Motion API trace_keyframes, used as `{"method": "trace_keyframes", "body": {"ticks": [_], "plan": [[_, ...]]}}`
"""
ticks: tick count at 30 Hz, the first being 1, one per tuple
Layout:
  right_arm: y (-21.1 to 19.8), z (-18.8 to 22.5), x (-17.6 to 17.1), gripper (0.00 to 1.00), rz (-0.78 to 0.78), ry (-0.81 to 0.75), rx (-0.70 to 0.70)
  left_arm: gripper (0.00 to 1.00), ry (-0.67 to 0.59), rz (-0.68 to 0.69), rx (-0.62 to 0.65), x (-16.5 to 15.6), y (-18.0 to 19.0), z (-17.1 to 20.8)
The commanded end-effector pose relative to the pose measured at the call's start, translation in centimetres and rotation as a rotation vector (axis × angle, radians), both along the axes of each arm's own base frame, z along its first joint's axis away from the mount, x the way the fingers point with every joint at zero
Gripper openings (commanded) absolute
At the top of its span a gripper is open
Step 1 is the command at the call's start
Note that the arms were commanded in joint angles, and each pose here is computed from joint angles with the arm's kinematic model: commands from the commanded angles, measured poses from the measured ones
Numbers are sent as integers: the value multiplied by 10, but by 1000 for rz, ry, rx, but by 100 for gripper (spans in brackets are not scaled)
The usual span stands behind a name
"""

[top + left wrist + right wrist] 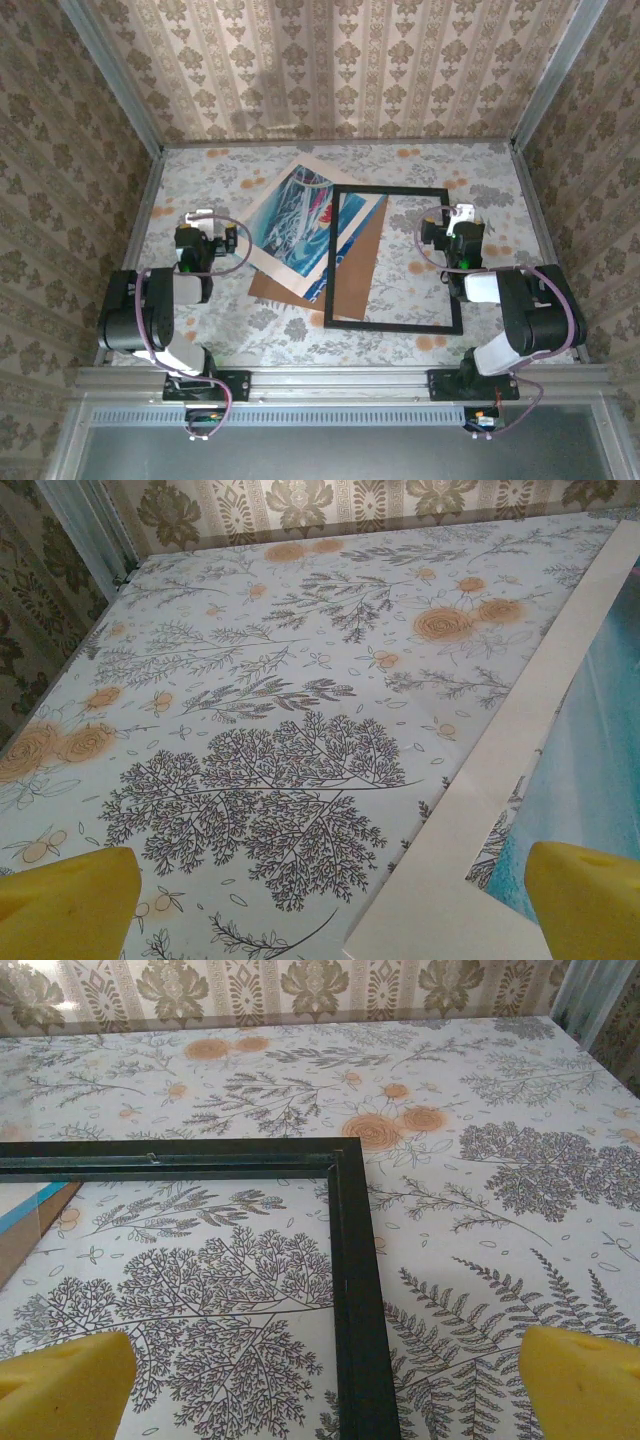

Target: Put the photo into the frame

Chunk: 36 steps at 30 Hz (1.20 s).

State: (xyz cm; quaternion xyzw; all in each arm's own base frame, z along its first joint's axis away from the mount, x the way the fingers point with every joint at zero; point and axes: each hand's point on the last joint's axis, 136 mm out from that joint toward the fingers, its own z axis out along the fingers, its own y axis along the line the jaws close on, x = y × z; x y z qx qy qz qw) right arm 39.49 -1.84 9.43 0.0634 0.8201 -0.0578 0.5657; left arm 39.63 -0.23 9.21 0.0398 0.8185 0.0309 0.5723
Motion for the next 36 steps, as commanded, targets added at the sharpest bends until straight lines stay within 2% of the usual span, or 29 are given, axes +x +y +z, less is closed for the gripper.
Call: {"method": "trace_keyframes", "body": {"ticks": [1, 29, 33, 36], "plan": [[1, 5, 2, 100, 13, -27, 4, 100, -11, -38, 14, 4, -7, 4], [1, 5, 2, 100, 12, -27, 4, 100, -7, -16, 6, 4, -2, 4], [0, 11, 0, 100, 3, -39, 2, 100, -51, 67, -21, -2, 14, 15], [-5, 27, -5, 100, -32, -42, 1, 100, -38, 105, -27, -5, 21, 31]]}}
